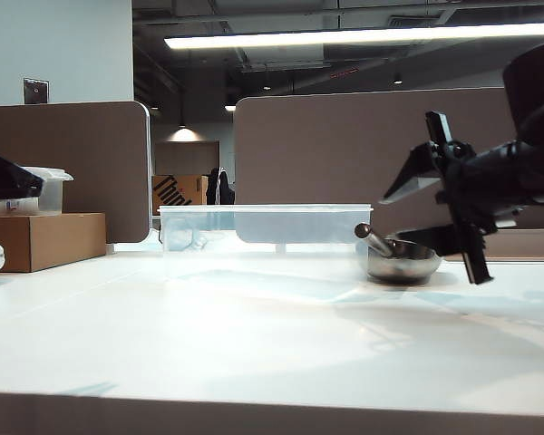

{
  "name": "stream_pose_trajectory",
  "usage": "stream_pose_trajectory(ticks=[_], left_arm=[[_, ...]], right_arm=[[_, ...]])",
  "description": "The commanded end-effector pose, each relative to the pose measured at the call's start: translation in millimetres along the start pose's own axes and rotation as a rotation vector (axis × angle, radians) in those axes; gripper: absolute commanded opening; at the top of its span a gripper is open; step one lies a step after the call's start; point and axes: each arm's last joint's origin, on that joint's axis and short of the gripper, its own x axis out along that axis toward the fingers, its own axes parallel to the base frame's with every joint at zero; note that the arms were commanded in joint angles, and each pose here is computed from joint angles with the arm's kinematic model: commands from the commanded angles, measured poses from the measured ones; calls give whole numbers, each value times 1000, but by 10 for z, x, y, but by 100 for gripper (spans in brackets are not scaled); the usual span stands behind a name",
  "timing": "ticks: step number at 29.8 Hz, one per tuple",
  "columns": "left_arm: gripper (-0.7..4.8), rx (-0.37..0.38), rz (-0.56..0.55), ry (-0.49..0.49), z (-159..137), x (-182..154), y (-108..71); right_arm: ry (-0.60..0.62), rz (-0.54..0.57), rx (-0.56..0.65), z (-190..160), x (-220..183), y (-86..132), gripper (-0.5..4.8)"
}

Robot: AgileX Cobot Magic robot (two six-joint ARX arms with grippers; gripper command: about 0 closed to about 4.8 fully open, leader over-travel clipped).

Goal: Pick up the metal ice scoop from the table and place it inside the transparent plastic box.

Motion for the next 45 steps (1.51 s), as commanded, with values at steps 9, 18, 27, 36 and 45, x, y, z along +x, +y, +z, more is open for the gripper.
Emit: stream_pose_trajectory(ticks=[9, 18, 27, 36, 45], left_arm=[[21, 1, -2, -9, 8, 0, -1], [21, 1, -2, -9, 8, 0, -1], [21, 1, -2, -9, 8, 0, -1], [21, 1, -2, -9, 8, 0, -1], [21, 1, -2, -9, 8, 0, -1]], right_arm=[[17, -59, -4, -42, 190, 17, 216], [-24, -59, -15, -42, 211, 45, 216], [-37, -74, -8, -102, 275, 0, 216], [20, -62, -7, -145, 507, -26, 216], [-15, -53, -15, -161, 549, 8, 66]])
